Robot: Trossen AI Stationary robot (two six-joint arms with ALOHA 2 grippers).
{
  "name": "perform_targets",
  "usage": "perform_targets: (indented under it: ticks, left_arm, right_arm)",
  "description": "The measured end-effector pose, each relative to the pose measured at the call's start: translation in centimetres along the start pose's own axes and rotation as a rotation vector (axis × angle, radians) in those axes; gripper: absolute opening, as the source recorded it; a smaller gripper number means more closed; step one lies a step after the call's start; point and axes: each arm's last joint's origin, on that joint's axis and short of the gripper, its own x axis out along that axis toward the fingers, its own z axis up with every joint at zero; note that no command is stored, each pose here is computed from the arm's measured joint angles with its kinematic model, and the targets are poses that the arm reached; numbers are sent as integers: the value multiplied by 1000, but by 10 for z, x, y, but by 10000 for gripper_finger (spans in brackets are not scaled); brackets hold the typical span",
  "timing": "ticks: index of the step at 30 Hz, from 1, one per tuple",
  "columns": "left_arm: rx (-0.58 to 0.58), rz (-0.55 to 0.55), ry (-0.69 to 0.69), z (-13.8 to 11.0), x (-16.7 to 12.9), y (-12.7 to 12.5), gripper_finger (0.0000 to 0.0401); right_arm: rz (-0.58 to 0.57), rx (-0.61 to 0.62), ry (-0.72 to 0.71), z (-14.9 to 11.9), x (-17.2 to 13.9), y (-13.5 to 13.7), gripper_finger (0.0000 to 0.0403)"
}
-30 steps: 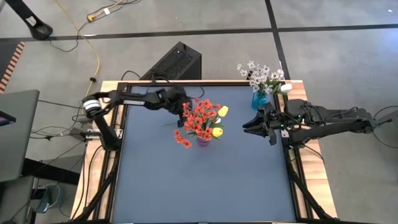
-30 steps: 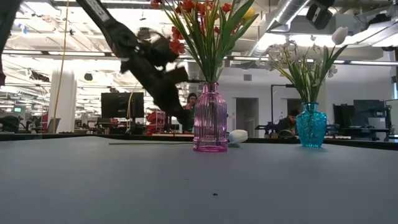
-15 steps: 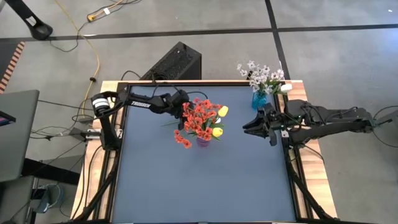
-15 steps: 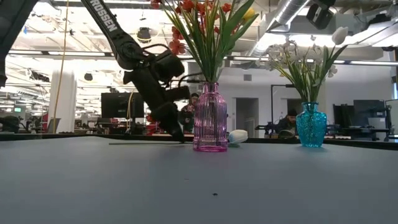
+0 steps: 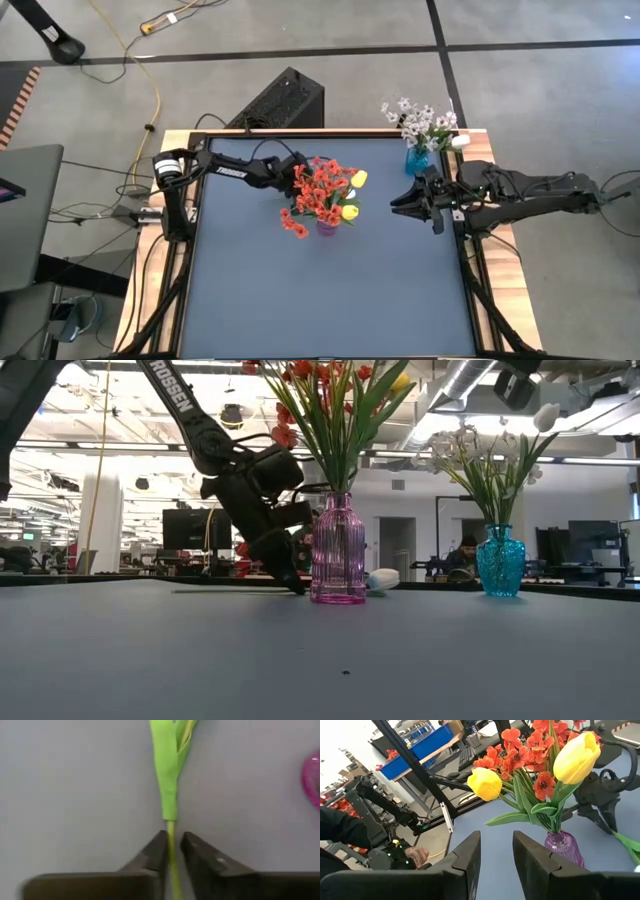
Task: Sort flowers into vase by color
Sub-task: Put the white flower into the blue vase
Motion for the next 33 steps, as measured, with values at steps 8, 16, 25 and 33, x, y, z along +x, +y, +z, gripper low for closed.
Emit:
perform_targets:
  ticks: [8,16,25,33]
  left_arm:
    - [-60,-1,3,1,-17,4,2]
    - [-60,218,-243,29,-107,33,0]
    - [-122,465,-728,44,-235,47,0]
    - [23,453,-1188,69,-317,30,0]
  right_arm:
    - [0,1,-1,0,0,0,139]
    - [1,1,0,0,0,0,139]
    - [-14,-58,-100,9,-1,0,139]
    - [-76,-233,-466,42,0,1,139]
